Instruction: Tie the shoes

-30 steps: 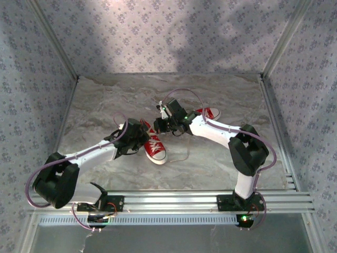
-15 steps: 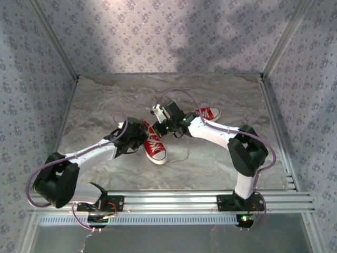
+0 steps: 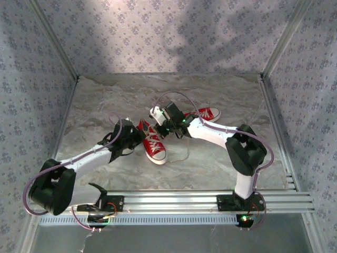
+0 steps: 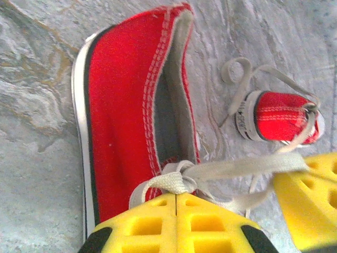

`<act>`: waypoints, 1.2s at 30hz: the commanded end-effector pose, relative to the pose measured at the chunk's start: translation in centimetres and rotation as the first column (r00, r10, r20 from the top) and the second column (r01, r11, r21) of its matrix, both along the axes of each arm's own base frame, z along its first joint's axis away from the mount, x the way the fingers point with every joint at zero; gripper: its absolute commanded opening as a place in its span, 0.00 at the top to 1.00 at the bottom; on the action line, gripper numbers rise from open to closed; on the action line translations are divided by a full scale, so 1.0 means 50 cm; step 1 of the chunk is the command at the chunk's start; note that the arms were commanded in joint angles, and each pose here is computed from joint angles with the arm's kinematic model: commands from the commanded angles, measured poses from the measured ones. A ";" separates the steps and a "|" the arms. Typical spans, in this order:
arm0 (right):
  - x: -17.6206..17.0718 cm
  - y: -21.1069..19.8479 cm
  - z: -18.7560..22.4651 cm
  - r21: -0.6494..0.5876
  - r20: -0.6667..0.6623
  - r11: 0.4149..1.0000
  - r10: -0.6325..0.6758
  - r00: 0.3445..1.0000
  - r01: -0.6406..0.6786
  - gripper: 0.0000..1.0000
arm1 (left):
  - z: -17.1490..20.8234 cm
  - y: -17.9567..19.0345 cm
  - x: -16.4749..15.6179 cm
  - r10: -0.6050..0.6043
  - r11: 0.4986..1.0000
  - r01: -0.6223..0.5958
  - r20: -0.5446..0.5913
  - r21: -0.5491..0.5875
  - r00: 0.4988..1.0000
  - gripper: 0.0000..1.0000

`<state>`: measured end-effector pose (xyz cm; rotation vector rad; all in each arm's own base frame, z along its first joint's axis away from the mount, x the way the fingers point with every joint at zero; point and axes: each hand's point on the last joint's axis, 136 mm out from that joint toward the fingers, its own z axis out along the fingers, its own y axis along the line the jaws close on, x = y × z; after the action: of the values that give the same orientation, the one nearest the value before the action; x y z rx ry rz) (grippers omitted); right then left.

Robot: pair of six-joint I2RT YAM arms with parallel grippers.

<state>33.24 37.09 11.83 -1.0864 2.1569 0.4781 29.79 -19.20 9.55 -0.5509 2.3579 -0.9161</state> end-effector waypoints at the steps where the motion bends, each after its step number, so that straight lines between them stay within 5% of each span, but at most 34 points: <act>1: 0.022 -0.018 -0.022 -0.040 -0.017 0.997 -0.070 0.997 0.069 1.00 | 0.056 -0.029 0.002 -0.119 0.991 0.127 0.147 -0.046 0.982 1.00; 12: 0.031 -0.028 -0.013 0.009 -0.148 0.986 -0.165 0.975 0.168 1.00 | 0.022 0.023 -0.047 -0.271 0.956 0.226 0.270 0.185 0.924 1.00; 24: 0.024 -0.052 -0.012 -0.013 -0.178 0.964 -0.264 0.948 0.265 1.00 | -0.012 0.114 -0.020 -0.039 0.985 0.002 0.213 0.173 0.976 1.00; 36: 0.024 -0.093 -0.023 -0.057 -0.172 0.928 -0.373 0.912 0.369 1.00 | -0.022 0.127 0.002 0.019 0.988 -0.050 0.203 0.148 0.979 1.00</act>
<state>34.39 34.12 9.99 -0.7067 2.4445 0.4542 29.19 -13.73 8.23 -0.3635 2.2401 -0.7605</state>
